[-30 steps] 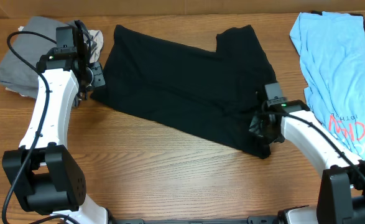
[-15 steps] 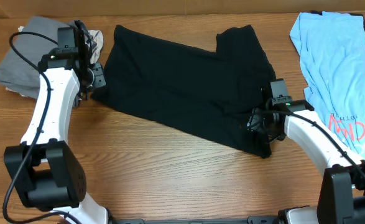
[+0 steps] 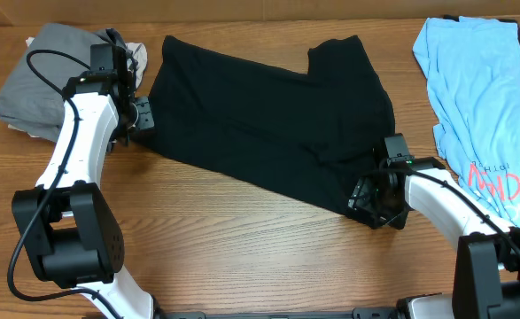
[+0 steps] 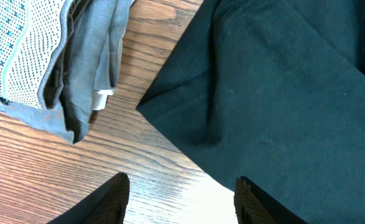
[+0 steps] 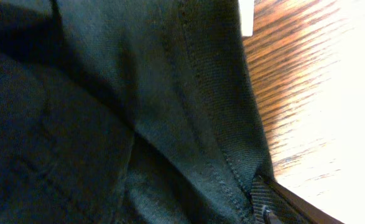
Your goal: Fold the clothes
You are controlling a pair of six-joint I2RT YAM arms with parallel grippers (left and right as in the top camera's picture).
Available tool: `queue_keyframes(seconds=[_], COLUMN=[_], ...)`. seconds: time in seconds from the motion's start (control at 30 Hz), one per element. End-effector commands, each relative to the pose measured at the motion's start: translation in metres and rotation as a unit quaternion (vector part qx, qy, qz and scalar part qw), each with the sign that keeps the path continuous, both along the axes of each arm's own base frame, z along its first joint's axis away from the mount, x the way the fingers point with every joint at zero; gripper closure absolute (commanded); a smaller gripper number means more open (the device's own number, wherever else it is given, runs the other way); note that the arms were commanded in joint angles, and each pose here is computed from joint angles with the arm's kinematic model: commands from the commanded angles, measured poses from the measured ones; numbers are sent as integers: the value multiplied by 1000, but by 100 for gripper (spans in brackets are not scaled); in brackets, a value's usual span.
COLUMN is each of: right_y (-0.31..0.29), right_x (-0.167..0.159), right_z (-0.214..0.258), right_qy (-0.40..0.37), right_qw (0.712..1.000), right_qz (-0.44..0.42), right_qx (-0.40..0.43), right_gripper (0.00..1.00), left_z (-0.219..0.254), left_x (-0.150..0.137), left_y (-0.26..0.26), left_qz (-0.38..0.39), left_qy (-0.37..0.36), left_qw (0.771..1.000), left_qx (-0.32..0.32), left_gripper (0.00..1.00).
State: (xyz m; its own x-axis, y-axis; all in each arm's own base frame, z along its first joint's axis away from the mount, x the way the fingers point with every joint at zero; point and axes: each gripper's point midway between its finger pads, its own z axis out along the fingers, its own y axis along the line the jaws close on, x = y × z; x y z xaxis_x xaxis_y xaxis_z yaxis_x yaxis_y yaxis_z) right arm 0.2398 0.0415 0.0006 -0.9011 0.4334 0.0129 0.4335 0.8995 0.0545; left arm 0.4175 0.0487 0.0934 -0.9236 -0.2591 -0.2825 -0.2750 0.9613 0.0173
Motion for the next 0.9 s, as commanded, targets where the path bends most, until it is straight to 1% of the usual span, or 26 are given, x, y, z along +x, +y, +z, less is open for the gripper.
queue_keyframes(seconds=[0.0,0.07,0.13,0.2,0.23,0.3,0.4,0.5,0.53,0.6,0.67,0.7,0.77,0.8,0.87], right_y=[-11,-17,-24,-32,-38,-49,-66,-77,-79,-83,-87,-89,-95,-98,-103], right_x=[-6,-8,-7,-6,-5,-4,-5,-6,-6,-4,3,8,24,32,50], right_z=[-4,-6,-6,-6,-6,-6,-6,-6,-5,-4,1,6,22,32,54], right_qy=[1,2,0,-1,-2,-4,-3,-2,-4,-8,-19,-27,-44,-53,-75], right_qw=[999,998,998,997,996,995,993,992,992,990,991,992,992,991,990], right_qz=[-39,-50,-58,-71,-79,-90,-109,-124,-127,-138,-133,-126,-122,-121,-119], right_qx=[-14,-27,-35,-41,-41,-41,-41,-17,-8,3,11,14,12,10,7], right_gripper=[27,35,47,56,63,66,66,66,65,55,39,25,8,4,0], left_z=[-5,-5,-5,-5,-5,-5,-5,-7,-7,-8,-10,-12,-21,-26,-37], left_x=[-2,-2,-2,-2,-2,-3,-4,-8,-9,-12,-16,-18,-23,-27,-34], left_y=[0,0,0,0,0,0,0,-1,-1,-3,-4,-7,-18,-23,-26], left_qz=[-11,-11,-11,-12,-12,-12,-12,-12,-12,-13,-14,-15,-22,-25,-26], left_qy=[8,8,8,8,9,9,12,20,23,29,38,42,51,55,64], left_qw=[1000,1000,1000,1000,1000,1000,1000,1000,1000,999,999,999,997,996,995], left_qx=[-1,-1,-1,-1,-1,-1,-2,-3,-4,-9,-12,-20,-50,-63,-73], left_gripper=[43,43,43,43,43,43,43,43,43,43,43,43,43,43,41])
